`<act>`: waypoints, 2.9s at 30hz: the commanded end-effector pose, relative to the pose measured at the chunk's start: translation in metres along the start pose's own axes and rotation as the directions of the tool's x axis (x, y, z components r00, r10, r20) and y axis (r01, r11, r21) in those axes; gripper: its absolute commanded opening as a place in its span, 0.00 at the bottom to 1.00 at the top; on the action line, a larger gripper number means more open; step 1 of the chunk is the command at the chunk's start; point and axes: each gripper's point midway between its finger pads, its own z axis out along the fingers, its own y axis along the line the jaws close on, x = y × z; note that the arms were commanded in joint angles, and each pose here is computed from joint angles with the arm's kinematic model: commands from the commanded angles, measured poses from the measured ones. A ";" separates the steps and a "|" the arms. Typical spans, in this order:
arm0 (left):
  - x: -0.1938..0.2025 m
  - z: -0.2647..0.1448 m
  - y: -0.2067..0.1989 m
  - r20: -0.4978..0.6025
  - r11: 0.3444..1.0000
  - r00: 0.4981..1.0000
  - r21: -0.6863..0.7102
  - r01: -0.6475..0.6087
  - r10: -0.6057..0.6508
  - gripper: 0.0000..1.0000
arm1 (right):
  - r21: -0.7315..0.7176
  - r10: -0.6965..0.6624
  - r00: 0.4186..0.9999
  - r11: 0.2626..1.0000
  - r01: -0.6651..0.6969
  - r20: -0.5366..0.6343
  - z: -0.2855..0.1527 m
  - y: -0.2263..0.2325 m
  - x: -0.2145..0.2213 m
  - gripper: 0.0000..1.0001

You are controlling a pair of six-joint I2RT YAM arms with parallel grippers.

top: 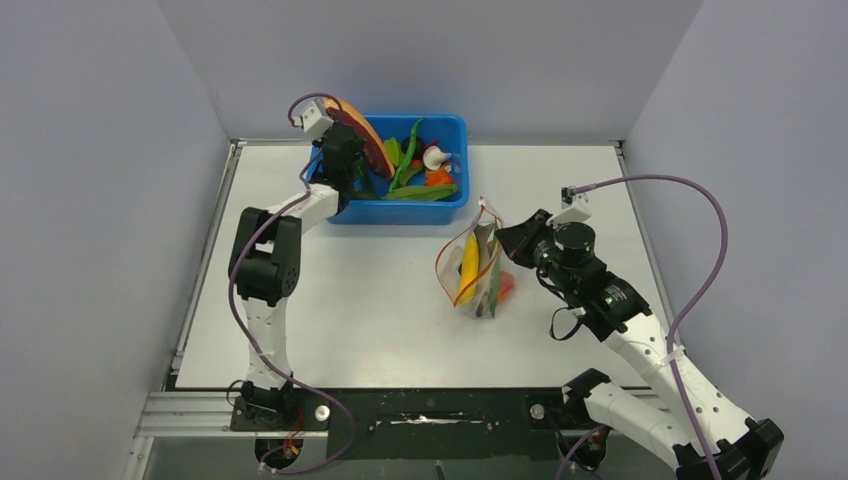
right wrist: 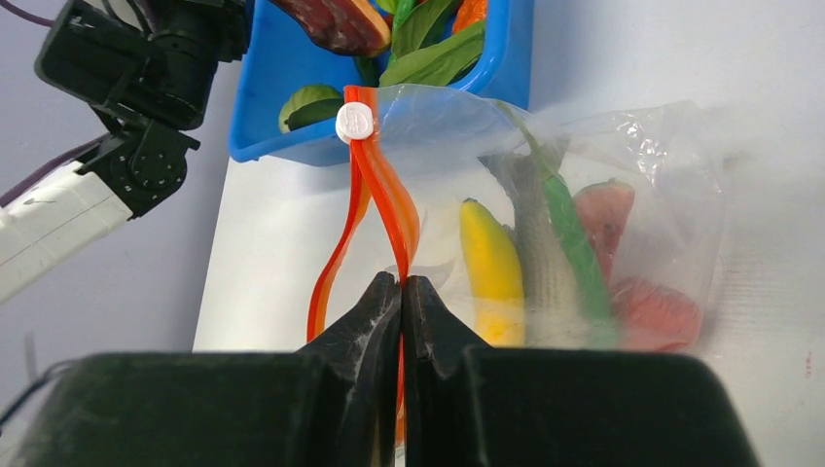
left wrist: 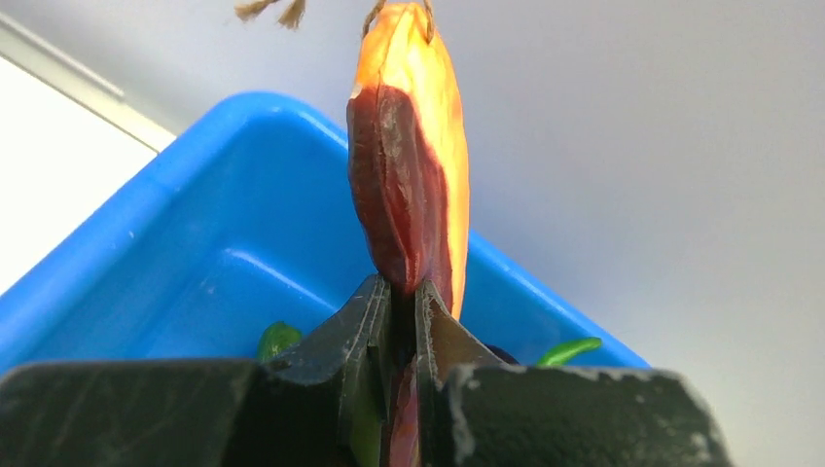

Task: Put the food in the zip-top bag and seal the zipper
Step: Pick up the fake food from the bin, then place the fake food in the zipper food storage bag.

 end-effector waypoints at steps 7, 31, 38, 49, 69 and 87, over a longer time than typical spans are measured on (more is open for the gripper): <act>-0.097 -0.055 -0.081 0.289 0.977 0.950 0.137 -0.165 0.120 0.00 | -0.081 0.050 0.998 0.996 -0.048 0.029 0.002 0.024 -0.015 0.00; -0.157 -0.188 -0.132 0.182 0.856 0.977 0.481 -0.189 0.114 0.00 | -0.103 0.067 0.998 0.992 -0.066 0.008 0.008 0.037 -0.020 0.00; -0.168 -0.245 -0.127 0.111 0.807 0.984 0.563 -0.179 0.140 0.00 | -0.121 0.100 0.993 0.987 -0.106 -0.054 0.011 0.038 -0.005 0.00; -0.148 -0.305 -0.107 -0.037 0.744 0.981 0.657 -0.119 0.190 0.00 | -0.129 0.068 0.996 0.989 -0.074 -0.054 0.009 0.038 -0.006 0.00; -0.139 -0.391 -0.122 -0.281 0.534 0.959 0.816 0.222 0.031 0.00 | -0.165 0.099 0.989 0.979 -0.116 -0.108 0.015 0.047 0.002 0.00; -0.078 -0.399 -0.156 -0.283 0.509 0.959 0.825 0.246 -0.005 0.00 | -0.177 0.063 0.996 0.982 -0.072 -0.055 0.004 0.059 -0.022 0.00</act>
